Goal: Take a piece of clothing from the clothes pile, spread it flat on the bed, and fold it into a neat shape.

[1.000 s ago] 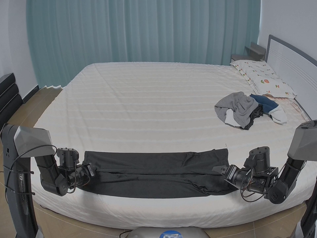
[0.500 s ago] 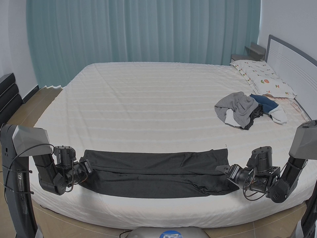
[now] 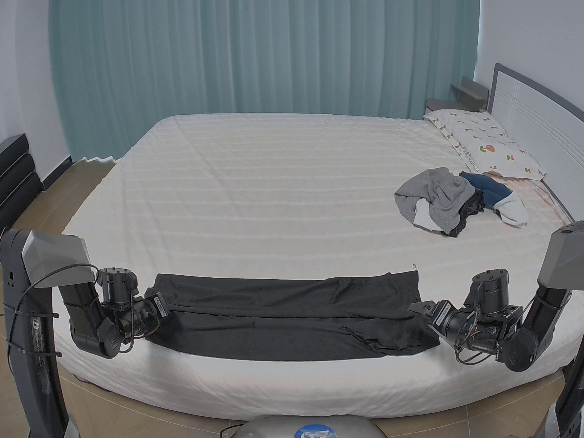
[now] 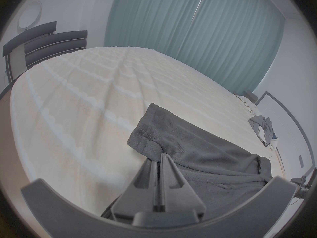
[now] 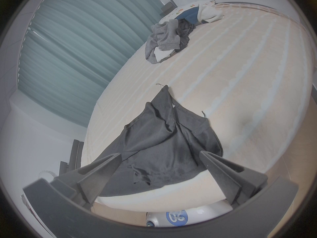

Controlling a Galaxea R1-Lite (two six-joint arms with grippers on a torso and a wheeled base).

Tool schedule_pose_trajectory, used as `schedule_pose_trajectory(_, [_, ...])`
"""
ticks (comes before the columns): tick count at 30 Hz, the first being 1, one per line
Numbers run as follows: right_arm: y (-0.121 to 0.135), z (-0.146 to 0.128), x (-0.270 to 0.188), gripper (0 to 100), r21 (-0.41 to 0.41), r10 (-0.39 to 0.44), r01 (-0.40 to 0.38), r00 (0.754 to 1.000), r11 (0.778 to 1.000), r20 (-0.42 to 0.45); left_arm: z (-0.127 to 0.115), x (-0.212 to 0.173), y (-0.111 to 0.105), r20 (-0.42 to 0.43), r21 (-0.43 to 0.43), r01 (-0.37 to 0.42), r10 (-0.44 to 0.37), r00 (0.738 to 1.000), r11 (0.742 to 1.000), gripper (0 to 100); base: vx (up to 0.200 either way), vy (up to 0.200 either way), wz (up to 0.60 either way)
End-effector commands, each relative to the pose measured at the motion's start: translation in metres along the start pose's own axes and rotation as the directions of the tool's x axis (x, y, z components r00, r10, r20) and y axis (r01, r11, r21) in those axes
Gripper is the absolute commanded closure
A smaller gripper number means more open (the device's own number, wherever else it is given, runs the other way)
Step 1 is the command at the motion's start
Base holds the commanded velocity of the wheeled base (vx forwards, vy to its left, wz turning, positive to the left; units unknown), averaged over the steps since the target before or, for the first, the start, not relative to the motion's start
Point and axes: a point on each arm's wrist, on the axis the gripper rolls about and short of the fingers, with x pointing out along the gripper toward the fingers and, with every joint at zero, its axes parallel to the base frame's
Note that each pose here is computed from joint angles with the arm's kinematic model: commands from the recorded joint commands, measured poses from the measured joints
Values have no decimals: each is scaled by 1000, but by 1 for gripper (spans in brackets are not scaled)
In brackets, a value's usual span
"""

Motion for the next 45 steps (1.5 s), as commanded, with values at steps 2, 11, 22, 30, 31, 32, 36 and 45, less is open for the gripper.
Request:
schedule_pose_trajectory(2, [1,1,0,0,2,4,-4,1000,1000,2,6,2,-2,27,-43,7,-6,1000,999,100,0,0,0])
schedule_pose_trajectory(11, [3,0,1,0,-2,14,-14,1000,1000,-4,10,-1,-25,79,-56,14,-9,997,998,100,0,-67,0])
schedule_pose_trajectory(22, [6,1,-1,0,-7,29,-29,1000,1000,4,17,-21,-58,106,-19,68,-66,992,997,100,0,-200,0])
schedule_pose_trajectory(30, [10,4,-5,0,-7,47,-47,999,999,16,26,-43,-86,50,1,100,-100,994,995,100,0,-200,0])
schedule_pose_trajectory(31, [10,4,-5,0,-7,47,-47,999,999,15,26,-45,-95,31,-4,109,-109,994,994,100,0,-200,0])
schedule_pose_trajectory(32, [10,4,-5,0,-7,47,-47,999,999,15,27,-47,-100,22,-8,111,-111,994,994,100,0,-200,0])
schedule_pose_trajectory(36, [11,0,-5,0,-11,48,-48,999,999,4,26,-51,-123,-19,-11,101,-101,995,995,100,0,-200,0])
schedule_pose_trajectory(45, [19,-8,-5,0,-35,70,-70,997,997,-14,17,-53,-157,-104,-32,104,-107,989,994,100,0,-200,0])
